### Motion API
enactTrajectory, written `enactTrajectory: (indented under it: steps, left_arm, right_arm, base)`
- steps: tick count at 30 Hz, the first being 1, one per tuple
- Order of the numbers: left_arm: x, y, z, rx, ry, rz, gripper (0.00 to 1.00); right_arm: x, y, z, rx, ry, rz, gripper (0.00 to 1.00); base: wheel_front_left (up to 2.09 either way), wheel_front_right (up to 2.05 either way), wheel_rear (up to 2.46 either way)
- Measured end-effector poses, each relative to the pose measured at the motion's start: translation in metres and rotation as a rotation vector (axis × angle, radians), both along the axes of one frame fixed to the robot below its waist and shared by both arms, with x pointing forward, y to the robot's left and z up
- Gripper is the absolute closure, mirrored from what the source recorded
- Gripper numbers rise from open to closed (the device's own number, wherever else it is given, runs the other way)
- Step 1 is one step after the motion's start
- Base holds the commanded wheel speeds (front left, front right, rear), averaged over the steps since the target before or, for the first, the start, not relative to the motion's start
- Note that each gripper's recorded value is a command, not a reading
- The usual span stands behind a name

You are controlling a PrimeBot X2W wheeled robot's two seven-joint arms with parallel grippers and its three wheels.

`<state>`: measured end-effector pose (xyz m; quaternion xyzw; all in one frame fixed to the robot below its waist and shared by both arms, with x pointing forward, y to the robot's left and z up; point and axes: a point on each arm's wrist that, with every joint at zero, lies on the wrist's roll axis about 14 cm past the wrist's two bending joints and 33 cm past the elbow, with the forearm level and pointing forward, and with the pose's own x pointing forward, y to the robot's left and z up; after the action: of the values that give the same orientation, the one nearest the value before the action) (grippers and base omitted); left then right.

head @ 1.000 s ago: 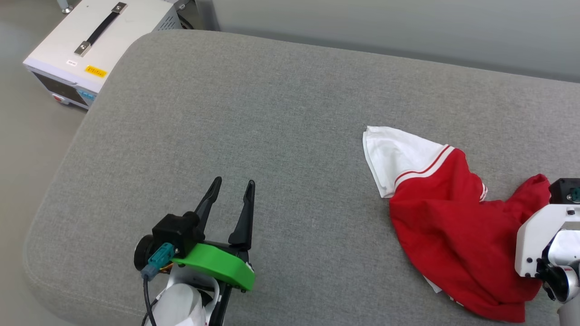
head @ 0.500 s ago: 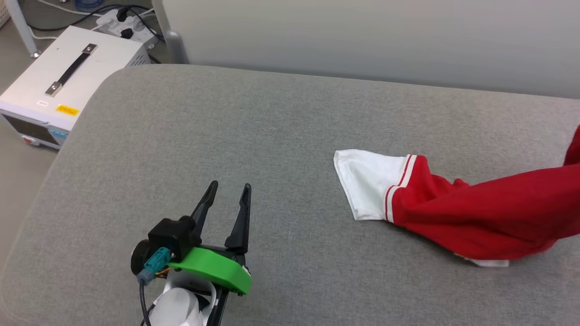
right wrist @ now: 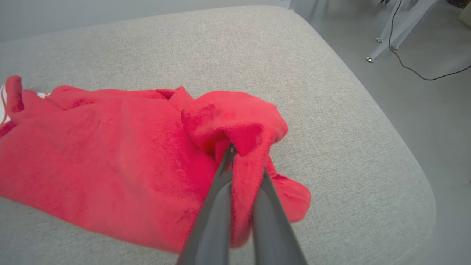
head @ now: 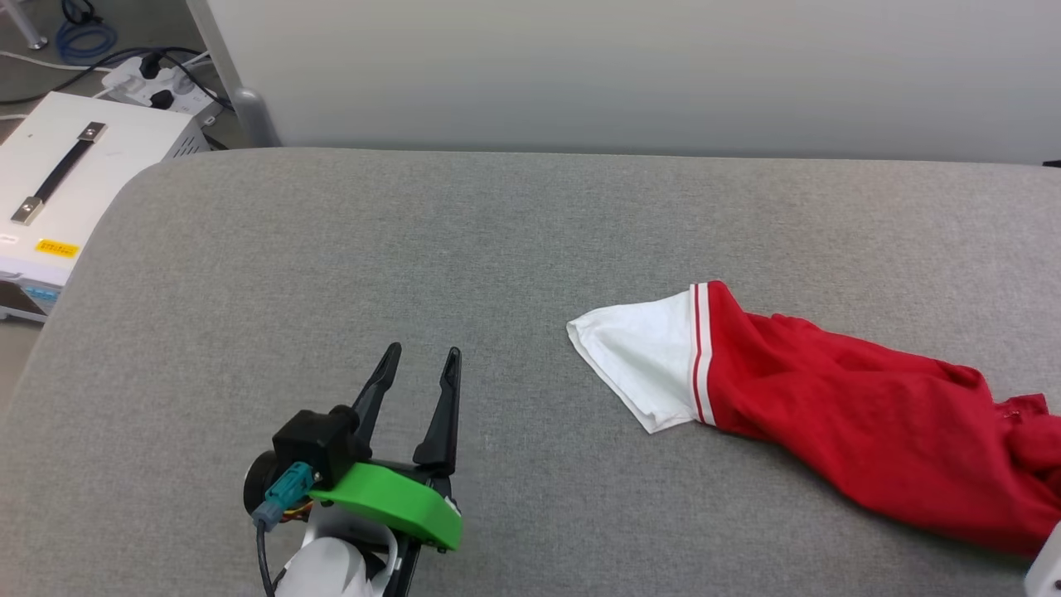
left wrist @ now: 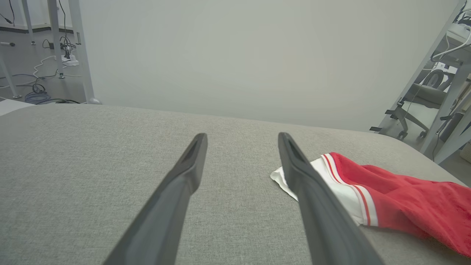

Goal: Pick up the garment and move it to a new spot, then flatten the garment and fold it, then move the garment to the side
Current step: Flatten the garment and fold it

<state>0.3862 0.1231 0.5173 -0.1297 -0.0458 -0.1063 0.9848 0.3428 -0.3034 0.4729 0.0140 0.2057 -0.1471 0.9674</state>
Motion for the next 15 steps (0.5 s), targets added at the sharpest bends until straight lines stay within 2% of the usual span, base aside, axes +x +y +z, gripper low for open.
enactTrajectory:
  steps: [4, 7, 8, 9, 10, 15]
  left_arm:
    - [0.002, -0.008, -0.006, 0.003, 0.018, -0.024, 0.0]
    - [0.002, -0.009, -0.009, 0.004, 0.028, -0.027, 0.0]
    - [0.002, -0.009, -0.011, 0.004, 0.031, -0.027, 0.0]
    - [0.001, -0.009, -0.012, 0.006, 0.036, -0.027, 0.0]
    - [0.001, -0.009, -0.014, 0.006, 0.04, -0.026, 0.0]
    - [-0.001, -0.006, -0.016, 0.009, 0.048, -0.019, 0.0]
  right_arm:
    - [-0.01, 0.009, -0.037, 0.104, 0.071, -0.003, 1.0]
    - [-0.015, 0.021, -0.061, 0.14, 0.137, 0.019, 1.0]
    - [-0.015, 0.025, -0.066, 0.147, 0.148, 0.029, 0.91]
    - [-0.015, 0.03, -0.071, 0.156, 0.16, 0.041, 0.04]
    - [-0.013, 0.035, -0.073, 0.158, 0.164, 0.053, 0.0]
    - [0.004, 0.047, -0.058, 0.15, 0.085, 0.097, 0.0]
  base:
    - [0.0, 0.0, 0.0]
    - [0.0, 0.0, 0.0]
    - [0.0, 0.0, 0.0]
    - [0.0, 0.0, 0.0]
    - [0.0, 0.0, 0.0]
    - [0.0, 0.0, 0.0]
